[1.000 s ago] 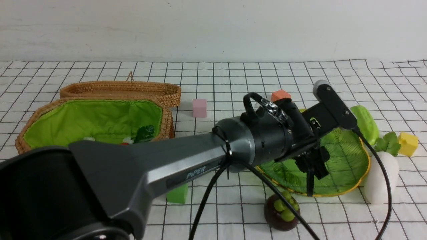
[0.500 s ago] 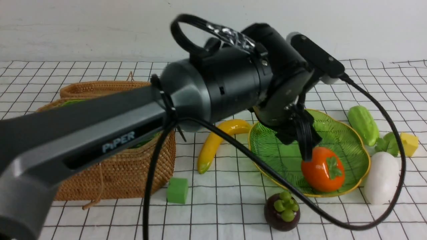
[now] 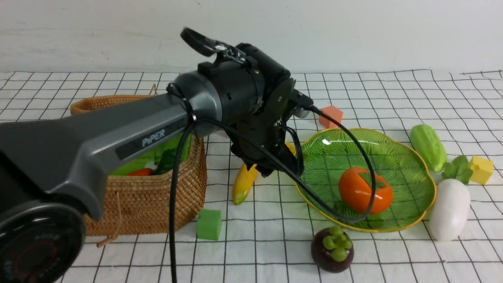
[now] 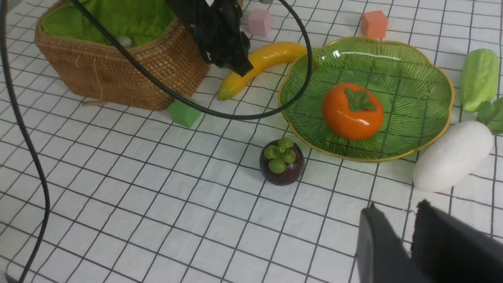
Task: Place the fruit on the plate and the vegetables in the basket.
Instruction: Use the left arm to grab a banana and put it into the right plate, then use the right arm to grab a mangosteen and put it into the right plate
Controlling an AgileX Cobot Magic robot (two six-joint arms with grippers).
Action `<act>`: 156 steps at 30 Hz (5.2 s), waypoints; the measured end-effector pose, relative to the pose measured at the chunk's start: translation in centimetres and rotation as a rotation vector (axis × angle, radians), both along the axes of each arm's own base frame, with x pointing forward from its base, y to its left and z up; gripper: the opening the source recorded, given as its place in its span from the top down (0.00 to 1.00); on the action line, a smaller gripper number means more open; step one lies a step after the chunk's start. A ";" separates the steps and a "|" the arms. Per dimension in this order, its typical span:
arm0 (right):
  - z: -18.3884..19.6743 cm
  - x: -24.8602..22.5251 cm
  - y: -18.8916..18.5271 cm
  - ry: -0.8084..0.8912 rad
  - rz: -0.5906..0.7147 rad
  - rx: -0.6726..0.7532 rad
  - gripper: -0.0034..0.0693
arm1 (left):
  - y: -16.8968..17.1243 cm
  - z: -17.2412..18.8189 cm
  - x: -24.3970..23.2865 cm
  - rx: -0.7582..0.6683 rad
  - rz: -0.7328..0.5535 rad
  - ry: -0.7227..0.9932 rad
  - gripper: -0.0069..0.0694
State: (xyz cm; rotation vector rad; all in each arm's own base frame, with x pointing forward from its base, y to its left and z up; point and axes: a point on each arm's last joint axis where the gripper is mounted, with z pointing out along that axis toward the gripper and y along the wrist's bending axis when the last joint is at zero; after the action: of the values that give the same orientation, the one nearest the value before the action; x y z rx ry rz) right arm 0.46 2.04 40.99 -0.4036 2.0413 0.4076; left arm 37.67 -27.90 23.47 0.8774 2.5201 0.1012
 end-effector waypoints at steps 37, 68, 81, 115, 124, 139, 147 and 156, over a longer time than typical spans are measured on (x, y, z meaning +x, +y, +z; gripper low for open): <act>-0.3 -0.3 0.1 0.037 0.025 -0.021 0.71 | 0.6 -3.6 5.2 0.008 0.187 -0.139 0.50; 1.1 -1.0 -0.3 -0.073 0.063 -0.105 0.71 | -8.4 -0.2 2.6 -0.158 -0.386 -0.170 0.41; 1.1 -1.0 -0.3 -0.076 0.064 -0.102 0.70 | -3.5 13.2 -2.9 -0.295 -0.180 -0.100 0.38; -6.8 16.5 13.3 0.599 0.243 -0.134 0.94 | 27.3 9.1 -36.5 -1.037 -0.046 -0.656 0.93; -11.8 20.8 14.8 0.717 -0.011 -0.223 0.78 | 24.5 8.2 -34.1 -0.856 -0.115 -0.520 0.93; -19.0 25.6 17.2 0.821 -0.170 -0.162 0.03 | 21.7 8.4 -33.4 -0.871 -0.307 -0.450 0.93; -22.4 26.9 17.4 0.845 -0.238 -0.223 0.08 | 21.7 8.2 -33.5 -0.861 -0.313 -0.434 0.93; -24.0 27.6 17.8 0.836 -0.249 -0.226 0.09 | 21.6 8.2 -33.5 -0.870 -0.311 -0.427 0.93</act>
State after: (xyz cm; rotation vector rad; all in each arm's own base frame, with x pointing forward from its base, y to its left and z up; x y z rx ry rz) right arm 28.03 19.81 17.00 -0.0999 2.9271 0.1993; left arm 4.14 -6.27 31.70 0.7417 1.7225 -0.7629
